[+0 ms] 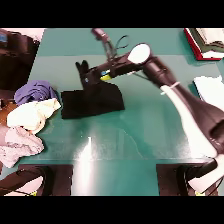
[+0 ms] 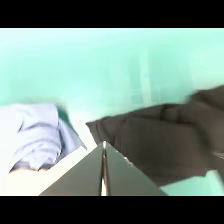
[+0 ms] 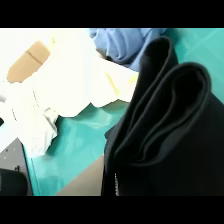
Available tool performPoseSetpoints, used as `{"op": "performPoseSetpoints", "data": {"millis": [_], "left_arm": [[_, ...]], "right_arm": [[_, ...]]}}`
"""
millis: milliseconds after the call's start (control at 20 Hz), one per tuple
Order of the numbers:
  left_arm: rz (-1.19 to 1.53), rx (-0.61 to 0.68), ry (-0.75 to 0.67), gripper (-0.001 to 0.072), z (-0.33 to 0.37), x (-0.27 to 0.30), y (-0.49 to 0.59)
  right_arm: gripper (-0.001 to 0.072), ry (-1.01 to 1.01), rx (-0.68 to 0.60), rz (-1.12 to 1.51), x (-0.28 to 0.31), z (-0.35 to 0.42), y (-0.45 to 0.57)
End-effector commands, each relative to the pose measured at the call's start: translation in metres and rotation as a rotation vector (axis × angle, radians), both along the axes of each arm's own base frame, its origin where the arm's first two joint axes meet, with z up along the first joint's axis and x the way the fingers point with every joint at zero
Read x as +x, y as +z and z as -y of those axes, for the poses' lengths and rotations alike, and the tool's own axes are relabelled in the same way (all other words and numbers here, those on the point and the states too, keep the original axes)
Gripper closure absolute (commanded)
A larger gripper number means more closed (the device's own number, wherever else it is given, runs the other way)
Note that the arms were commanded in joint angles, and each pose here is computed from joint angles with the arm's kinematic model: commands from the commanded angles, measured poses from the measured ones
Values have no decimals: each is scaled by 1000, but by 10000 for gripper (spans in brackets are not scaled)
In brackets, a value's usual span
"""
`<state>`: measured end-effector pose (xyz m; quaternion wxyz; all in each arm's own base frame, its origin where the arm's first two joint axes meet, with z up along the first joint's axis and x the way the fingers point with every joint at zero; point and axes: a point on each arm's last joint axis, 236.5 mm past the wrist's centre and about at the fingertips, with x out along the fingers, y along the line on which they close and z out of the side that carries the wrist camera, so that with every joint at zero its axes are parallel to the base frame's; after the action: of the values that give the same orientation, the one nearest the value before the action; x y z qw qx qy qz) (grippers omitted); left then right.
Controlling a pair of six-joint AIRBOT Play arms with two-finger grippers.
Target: Fold the shirts.
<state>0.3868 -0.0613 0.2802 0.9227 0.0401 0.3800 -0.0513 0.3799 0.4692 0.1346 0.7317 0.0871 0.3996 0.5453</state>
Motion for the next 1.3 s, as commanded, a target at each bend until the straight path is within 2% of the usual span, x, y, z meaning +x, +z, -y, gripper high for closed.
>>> {"op": "performPoseSetpoints", "data": {"millis": [0, 50, 100, 150, 250, 300, 350, 400, 500, 600, 750, 800, 850, 1100, 1250], "left_arm": [[-45, 18, 28, 682, -13, -20, -2], [-49, 18, 28, 681, -13, -20, -2], [-50, 18, 28, 681, -13, -21, -3], [-54, 19, 29, 681, -13, -21, -3], [-61, 20, 29, 681, -13, -22, -4], [-62, 20, 29, 682, -13, -23, -5], [-67, 21, 29, 681, -13, -24, -5], [-72, 21, 29, 681, -13, -24, -6], [-75, 21, 29, 681, -13, -25, -7], [-74, 19, 28, 682, -13, -25, -6], [-77, 17, 25, 681, -12, -24, -8], [-81, 17, 24, 681, -11, -23, -9], [-87, 16, 22, 681, -10, -22, -11], [-127, 6, 7, 681, -5, -21, -27], [-164, 11, 7, 681, -5, -24, -38]], "right_arm": [[688, 44, -2, -3, -7, -50, -38], [556, 68, 1, -7, -13, -62, -45], [255, 84, 6, -15, -20, -72, -51], [59, 99, 22, -38, -29, -81, -53], [55, 107, 7, -42, -35, -75, -55], [76, 98, -16, -49, -32, -61, -57], [119, 93, -69, -47, -25, -38, -63], [128, 83, -135, -51, -17, -9, -72], [128, 29, -247, -86, 2, 57, -90], [128, -79, -295, -165, 21, 120, -104], [124, -257, -300, -285, 45, 200, -126], [102, -291, -287, -323, 49, 214, -133], [47, -323, -263, -370, 52, 225, -141], [47, -323, -165, -552, 60, 210, -176], [47, -278, -176, -629, 56, 182, -198]]}}
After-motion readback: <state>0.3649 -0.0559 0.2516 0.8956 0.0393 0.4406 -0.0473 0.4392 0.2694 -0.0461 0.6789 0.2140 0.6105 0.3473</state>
